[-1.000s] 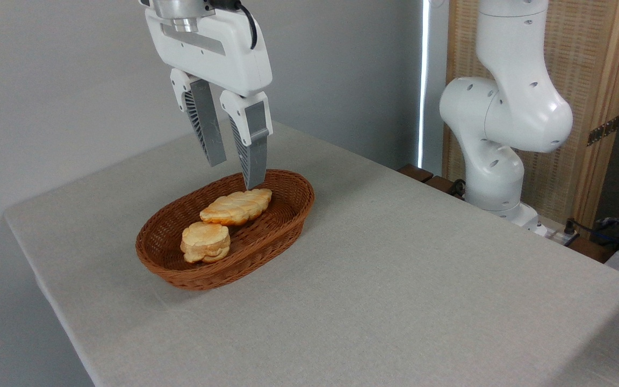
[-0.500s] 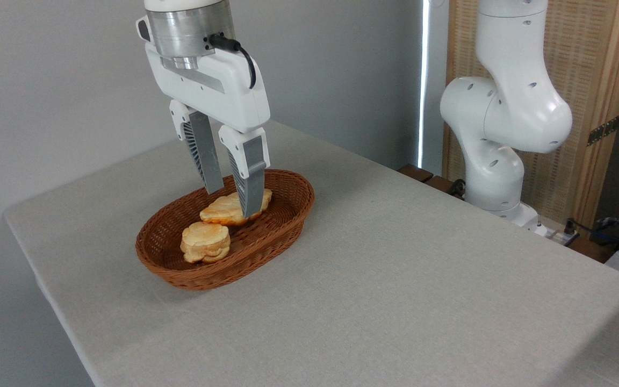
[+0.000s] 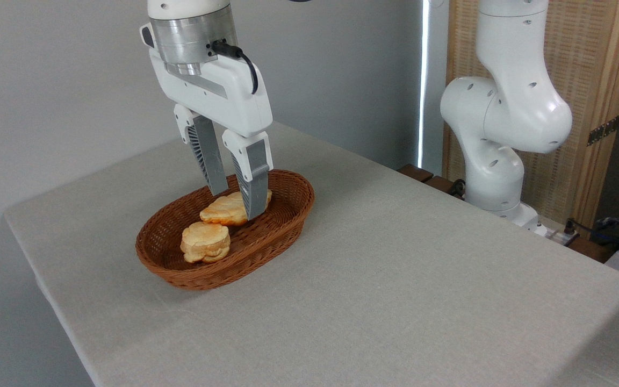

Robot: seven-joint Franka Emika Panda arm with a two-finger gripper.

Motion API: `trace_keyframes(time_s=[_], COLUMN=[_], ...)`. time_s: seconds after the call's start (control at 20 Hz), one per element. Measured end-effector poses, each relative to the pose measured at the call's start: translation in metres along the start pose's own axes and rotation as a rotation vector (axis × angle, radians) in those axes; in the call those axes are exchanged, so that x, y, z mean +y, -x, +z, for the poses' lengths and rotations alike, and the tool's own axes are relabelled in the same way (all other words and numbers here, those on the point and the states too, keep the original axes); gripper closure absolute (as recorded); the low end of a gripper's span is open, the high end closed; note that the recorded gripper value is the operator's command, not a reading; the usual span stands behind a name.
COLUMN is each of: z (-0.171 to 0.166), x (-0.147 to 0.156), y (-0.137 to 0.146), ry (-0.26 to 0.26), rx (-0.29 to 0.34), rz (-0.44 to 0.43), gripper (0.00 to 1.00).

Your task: Put bread into the basket

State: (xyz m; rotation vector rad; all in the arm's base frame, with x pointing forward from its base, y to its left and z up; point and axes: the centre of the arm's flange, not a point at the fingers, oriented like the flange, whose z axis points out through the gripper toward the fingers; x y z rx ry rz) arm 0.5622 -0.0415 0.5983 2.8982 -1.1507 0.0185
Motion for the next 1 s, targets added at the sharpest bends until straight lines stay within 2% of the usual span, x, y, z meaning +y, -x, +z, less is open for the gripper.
trace_keyframes(time_s=[1.0], z=[-0.0093], x=[0.0011], y=[0.006], ry=[-0.008], rx=[0.008], rz=[-0.006], gripper=[0.0])
